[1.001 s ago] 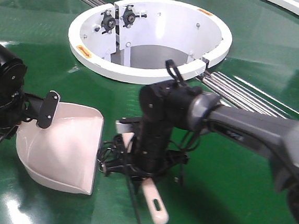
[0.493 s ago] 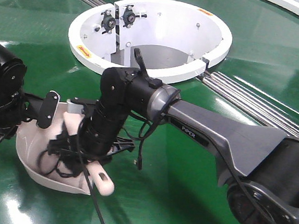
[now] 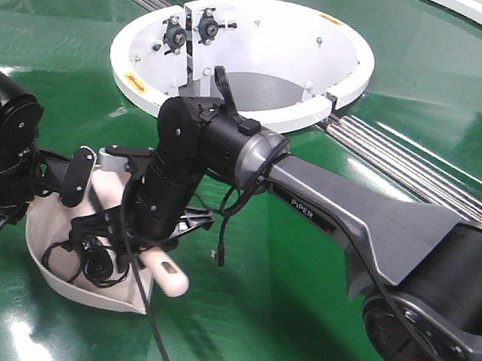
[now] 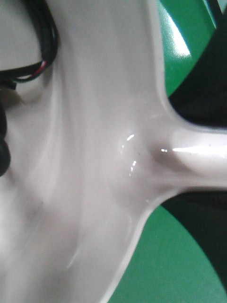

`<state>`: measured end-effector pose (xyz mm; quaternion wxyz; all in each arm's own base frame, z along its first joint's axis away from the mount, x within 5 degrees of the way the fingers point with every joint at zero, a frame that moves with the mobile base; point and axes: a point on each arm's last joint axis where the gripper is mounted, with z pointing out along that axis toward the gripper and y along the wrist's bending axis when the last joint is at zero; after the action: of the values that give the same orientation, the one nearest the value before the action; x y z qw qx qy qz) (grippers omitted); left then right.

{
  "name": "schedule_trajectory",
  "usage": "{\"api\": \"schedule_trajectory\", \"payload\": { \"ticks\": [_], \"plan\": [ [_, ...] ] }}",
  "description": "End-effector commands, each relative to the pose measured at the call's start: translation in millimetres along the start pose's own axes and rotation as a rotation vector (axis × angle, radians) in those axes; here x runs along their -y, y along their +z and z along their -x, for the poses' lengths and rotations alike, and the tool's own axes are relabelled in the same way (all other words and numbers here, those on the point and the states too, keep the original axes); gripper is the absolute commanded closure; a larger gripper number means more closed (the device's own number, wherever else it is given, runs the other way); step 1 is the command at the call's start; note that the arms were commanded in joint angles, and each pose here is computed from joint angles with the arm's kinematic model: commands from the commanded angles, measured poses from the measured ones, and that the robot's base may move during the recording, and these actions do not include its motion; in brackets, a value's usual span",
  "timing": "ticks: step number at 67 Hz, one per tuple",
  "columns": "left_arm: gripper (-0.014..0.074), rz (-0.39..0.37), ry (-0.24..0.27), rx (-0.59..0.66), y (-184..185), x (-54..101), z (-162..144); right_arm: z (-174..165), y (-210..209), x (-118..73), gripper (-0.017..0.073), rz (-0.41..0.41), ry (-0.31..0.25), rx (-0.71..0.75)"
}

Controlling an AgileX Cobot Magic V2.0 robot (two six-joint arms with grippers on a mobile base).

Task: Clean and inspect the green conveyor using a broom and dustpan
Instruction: 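Sweep the black cable into the dustpan with the right-held brush, then move the brush back and lower it onto the conveyor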

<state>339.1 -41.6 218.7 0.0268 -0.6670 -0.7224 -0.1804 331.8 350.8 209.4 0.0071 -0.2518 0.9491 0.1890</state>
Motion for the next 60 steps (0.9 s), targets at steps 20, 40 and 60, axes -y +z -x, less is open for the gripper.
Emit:
{"api": "schedule_trajectory", "payload": {
  "ticks": [20, 40, 60],
  "plan": [
    [0.0599, 0.079, -0.015, 0.01, -22.6, -5.5, -6.0, -3.0, -121.5, 33.0, 0.0561, -0.072, 0.006, 0.221],
    [0.0599, 0.079, -0.015, 0.01, -22.6, -5.5, -6.0, -32.6, -157.5, 83.3, 0.0561, -0.153, 0.032, 0.233],
    [0.0599, 0.079, -0.015, 0.01, -22.6, -5.5, -6.0, -86.8, -172.1, 149.7, 0.0561, -0.209, 0.165, 0.281]
  ]
}}
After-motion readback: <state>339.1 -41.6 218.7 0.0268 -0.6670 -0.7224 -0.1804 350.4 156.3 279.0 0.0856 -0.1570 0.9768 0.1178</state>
